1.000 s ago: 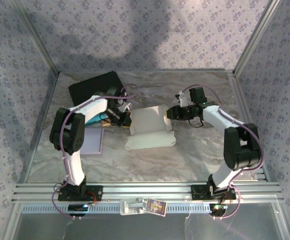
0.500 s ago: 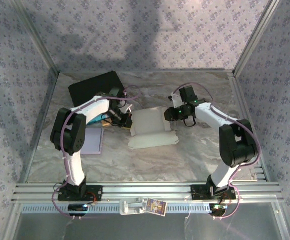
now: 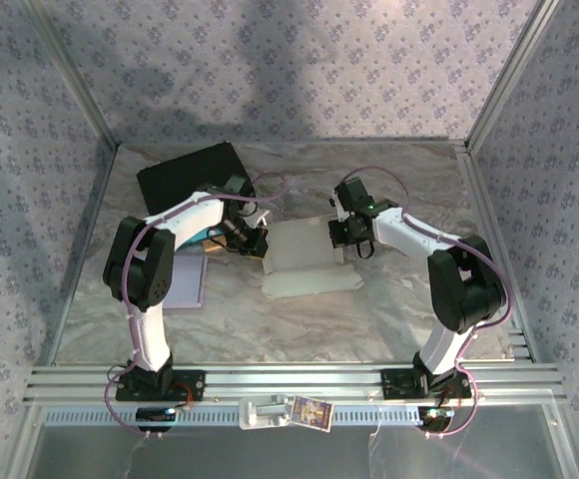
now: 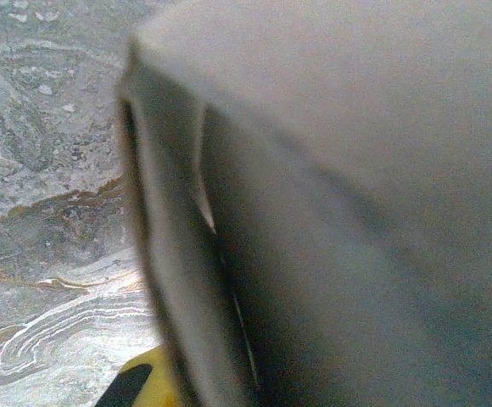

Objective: Fold the paper box

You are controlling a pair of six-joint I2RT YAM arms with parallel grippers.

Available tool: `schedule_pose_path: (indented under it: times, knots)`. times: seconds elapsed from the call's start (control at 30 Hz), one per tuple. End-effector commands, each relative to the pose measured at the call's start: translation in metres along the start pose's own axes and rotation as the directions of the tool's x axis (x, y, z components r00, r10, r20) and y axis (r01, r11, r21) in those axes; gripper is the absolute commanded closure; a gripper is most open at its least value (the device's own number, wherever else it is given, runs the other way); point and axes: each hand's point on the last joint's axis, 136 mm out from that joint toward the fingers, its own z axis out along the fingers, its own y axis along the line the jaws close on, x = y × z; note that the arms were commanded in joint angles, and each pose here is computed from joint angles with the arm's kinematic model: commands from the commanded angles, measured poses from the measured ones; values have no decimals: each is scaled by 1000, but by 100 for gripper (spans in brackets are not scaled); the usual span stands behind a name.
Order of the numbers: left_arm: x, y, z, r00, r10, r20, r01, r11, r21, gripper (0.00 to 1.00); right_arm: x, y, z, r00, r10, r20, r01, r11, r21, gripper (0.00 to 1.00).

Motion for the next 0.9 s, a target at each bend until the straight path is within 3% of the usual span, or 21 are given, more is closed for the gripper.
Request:
schedule_pose_path:
  times: [0.0, 0.6, 0.87]
  knots:
    - [-7, -16, -9, 998, 48, 30, -49, 999, 11, 100, 3, -7, 5, 999, 21, -43, -18, 997, 70, 87]
    - [-8, -16, -8, 998, 53, 23, -53, 999, 0, 100, 4, -15, 16, 995, 62, -76, -53, 991, 121, 76]
    - [-11, -17, -8, 998, 54, 22, -54, 999, -2, 100, 1, -23, 13, 994, 87, -63, -76, 984, 162, 89]
